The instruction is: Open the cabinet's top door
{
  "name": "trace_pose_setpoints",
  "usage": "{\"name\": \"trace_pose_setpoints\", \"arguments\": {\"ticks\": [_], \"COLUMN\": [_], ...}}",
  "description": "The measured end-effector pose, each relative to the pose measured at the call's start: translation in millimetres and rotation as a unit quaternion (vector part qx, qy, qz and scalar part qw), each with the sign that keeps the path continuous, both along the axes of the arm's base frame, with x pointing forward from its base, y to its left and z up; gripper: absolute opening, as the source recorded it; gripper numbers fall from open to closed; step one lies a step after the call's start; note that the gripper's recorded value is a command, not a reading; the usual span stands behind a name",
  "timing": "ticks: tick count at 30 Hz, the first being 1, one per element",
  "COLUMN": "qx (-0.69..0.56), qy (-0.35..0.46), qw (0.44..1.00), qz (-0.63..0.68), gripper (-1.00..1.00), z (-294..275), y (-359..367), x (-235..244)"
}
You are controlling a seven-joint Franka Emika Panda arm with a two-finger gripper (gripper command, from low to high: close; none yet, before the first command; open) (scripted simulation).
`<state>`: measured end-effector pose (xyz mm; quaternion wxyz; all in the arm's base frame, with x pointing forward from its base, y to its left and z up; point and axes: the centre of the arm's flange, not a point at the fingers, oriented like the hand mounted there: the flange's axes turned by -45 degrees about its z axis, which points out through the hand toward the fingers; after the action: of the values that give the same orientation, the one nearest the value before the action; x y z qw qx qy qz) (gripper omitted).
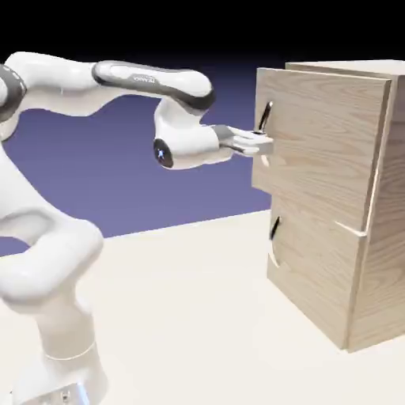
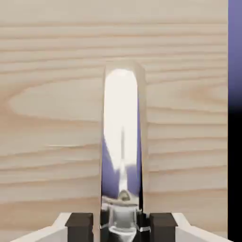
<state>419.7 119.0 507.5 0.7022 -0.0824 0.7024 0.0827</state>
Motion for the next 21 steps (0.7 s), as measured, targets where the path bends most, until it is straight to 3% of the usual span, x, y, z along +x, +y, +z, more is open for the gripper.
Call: {"name": "trace_pose_setpoints", "arguments": {"ticks": [21], "qx": [0.0], "qy": [0.0], "qw": [0.977], "qz": [0.211], "gripper": [-1.0], "z": [-0.1], "y": [-111.1], "x": [-88.6]}}
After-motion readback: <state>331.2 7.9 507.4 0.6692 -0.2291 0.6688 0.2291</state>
